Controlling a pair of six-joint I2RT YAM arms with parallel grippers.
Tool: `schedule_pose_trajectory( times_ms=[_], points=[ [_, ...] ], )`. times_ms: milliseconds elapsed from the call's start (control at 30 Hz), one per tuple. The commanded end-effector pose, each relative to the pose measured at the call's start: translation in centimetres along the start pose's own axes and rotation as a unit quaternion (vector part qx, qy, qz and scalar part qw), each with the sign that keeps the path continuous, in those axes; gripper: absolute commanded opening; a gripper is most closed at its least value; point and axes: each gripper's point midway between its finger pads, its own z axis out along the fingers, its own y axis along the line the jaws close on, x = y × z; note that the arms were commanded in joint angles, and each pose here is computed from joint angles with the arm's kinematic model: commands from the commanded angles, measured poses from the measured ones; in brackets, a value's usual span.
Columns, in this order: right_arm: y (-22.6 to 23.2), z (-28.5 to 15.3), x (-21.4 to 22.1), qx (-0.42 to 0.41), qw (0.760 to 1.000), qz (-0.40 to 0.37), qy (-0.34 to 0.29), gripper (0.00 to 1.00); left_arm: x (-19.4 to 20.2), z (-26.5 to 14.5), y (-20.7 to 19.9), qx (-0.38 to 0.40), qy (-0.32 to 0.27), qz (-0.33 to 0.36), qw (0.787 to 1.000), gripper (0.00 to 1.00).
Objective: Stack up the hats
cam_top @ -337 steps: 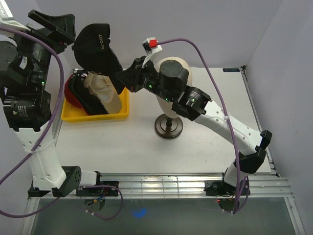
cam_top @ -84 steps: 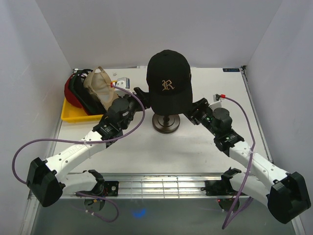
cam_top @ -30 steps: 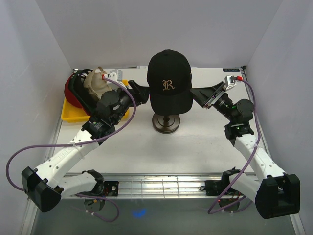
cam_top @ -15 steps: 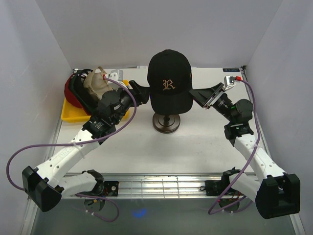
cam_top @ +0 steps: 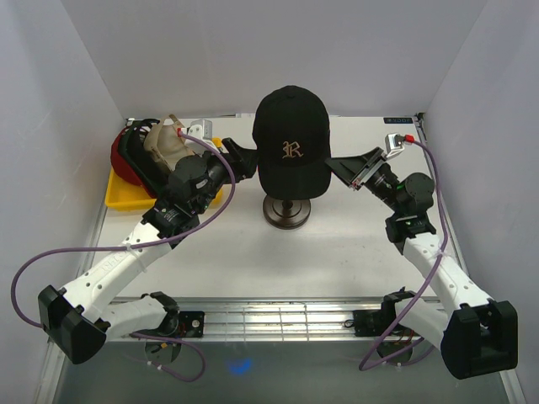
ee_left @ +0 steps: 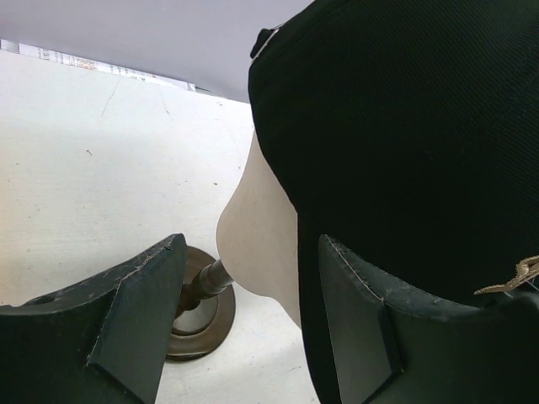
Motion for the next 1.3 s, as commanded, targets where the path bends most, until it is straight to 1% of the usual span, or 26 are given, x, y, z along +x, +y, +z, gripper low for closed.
schedule_pose_trajectory(
  times_ms=[0,67,167,233,300,467,667,733,767,833,867,1000,1100,1200,1267],
  points=[
    [-1.2,-0.2,0.1,0.025,1.0,-0.018,-0.006,0.23,-0.8,-0.1,-1.1,0.02,-0.006,-0.003,1.0,0.74],
    [-1.2,-0.2,0.0,0.031,0.999,-0.031,-0.006,0.21,-0.4,0.0,-1.0,0.02,-0.001,-0.005,1.0,0.73],
    [-1.7,-0.4,0.1,0.044,0.998,-0.035,-0.006,0.2,0.4,0.0,-0.6,0.017,0.008,-0.008,1.0,0.68],
    [-2.2,-0.5,0.2,0.054,0.998,-0.035,-0.003,0.19,1.0,0.0,-0.2,0.012,0.014,-0.008,1.0,0.61],
    [-3.0,-0.7,0.5,0.065,0.997,-0.034,-0.001,0.16,0.7,0.1,-0.4,0.019,0.005,-0.014,1.0,0.54],
    [-4.4,-0.9,1.0,0.08,0.997,-0.025,0.001,0.14,1.8,0.1,0.3,0.011,0.016,-0.014,1.0,0.52],
    [-6.3,-1.1,1.5,0.104,0.994,-0.012,0.007,0.11,1.2,-0.6,0.3,0.014,0.003,-0.017,1.0,0.52],
    [-6.7,-1.1,1.6,0.11,0.994,-0.008,0.007,0.1,0.9,-0.8,0.2,0.014,0.002,-0.013,1.0,0.54],
    [-6.9,-1.2,1.7,0.113,0.994,-0.007,0.007,0.1,0.9,-0.8,0.1,0.015,0.002,-0.012,1.0,0.58],
    [-7.2,-1.2,1.7,0.12,0.993,-0.005,0.007,0.1,0.6,-0.9,0.0,0.019,-0.001,-0.01,1.0,0.62],
    [-7.4,-1.2,1.6,0.122,0.992,-0.005,0.006,0.1,0.5,-1.0,-0.1,0.021,-0.002,-0.01,1.0,0.66],
    [-7.9,-1.4,1.7,0.134,0.991,-0.002,0.005,0.1,0.3,-1.2,-0.3,0.029,-0.007,-0.006,1.0,0.7],
    [-8.2,-1.4,1.7,0.141,0.99,-0.002,0.003,0.1,0.0,-1.4,-0.3,0.029,-0.013,-0.005,0.999,0.7],
    [-8.5,-1.3,1.7,0.145,0.989,0.002,0.007,0.13,-0.1,-1.6,-0.4,0.031,-0.014,-0.005,0.999,0.68],
    [-8.7,-1.2,1.9,0.147,0.989,0.006,0.013,0.13,-0.3,-1.7,-0.3,0.029,-0.016,-0.005,0.999,0.67]
  ],
)
